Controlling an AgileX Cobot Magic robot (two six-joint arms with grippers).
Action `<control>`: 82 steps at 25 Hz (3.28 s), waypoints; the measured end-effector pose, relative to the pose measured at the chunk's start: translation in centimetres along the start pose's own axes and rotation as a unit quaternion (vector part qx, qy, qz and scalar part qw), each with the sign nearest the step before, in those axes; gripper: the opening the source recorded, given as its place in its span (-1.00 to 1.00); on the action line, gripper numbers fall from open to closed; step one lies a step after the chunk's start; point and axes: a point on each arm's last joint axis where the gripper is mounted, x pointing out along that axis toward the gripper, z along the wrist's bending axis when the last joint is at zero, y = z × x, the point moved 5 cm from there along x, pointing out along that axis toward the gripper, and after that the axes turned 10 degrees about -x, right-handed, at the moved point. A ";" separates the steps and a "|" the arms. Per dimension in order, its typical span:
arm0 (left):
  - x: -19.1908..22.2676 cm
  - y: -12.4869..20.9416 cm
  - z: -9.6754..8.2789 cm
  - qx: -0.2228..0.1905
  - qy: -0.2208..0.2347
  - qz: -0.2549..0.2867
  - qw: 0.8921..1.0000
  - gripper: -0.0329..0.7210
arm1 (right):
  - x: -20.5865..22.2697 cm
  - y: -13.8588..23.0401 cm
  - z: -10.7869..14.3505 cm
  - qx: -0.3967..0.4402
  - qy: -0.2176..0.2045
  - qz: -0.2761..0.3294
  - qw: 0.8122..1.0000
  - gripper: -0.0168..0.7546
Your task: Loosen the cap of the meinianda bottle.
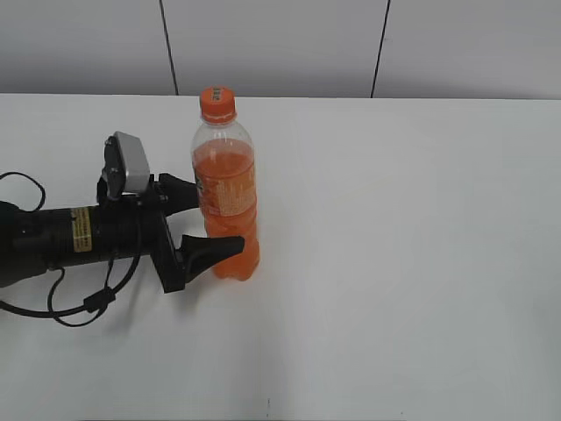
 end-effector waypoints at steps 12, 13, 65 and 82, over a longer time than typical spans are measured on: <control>0.7 0.1 -0.5 0.002 0.009 0.002 1.000 0.61 | 0.0 0.0 0.0 0.000 0.000 0.000 1.000 0.56; 0.7 0.1 -0.5 0.001 0.009 0.002 1.000 0.61 | 0.0 0.0 0.0 0.000 0.000 0.000 1.000 0.56; 0.7 0.5 -1.8 0.026 0.062 0.015 0.998 0.14 | 2.6 -9.2 -1.9 0.000 -0.032 0.159 0.987 0.56; 0.7 0.4 -1.8 0.025 0.061 0.014 0.998 0.13 | 13.1 -15.1 -3.1 0.008 -0.055 0.282 0.958 0.40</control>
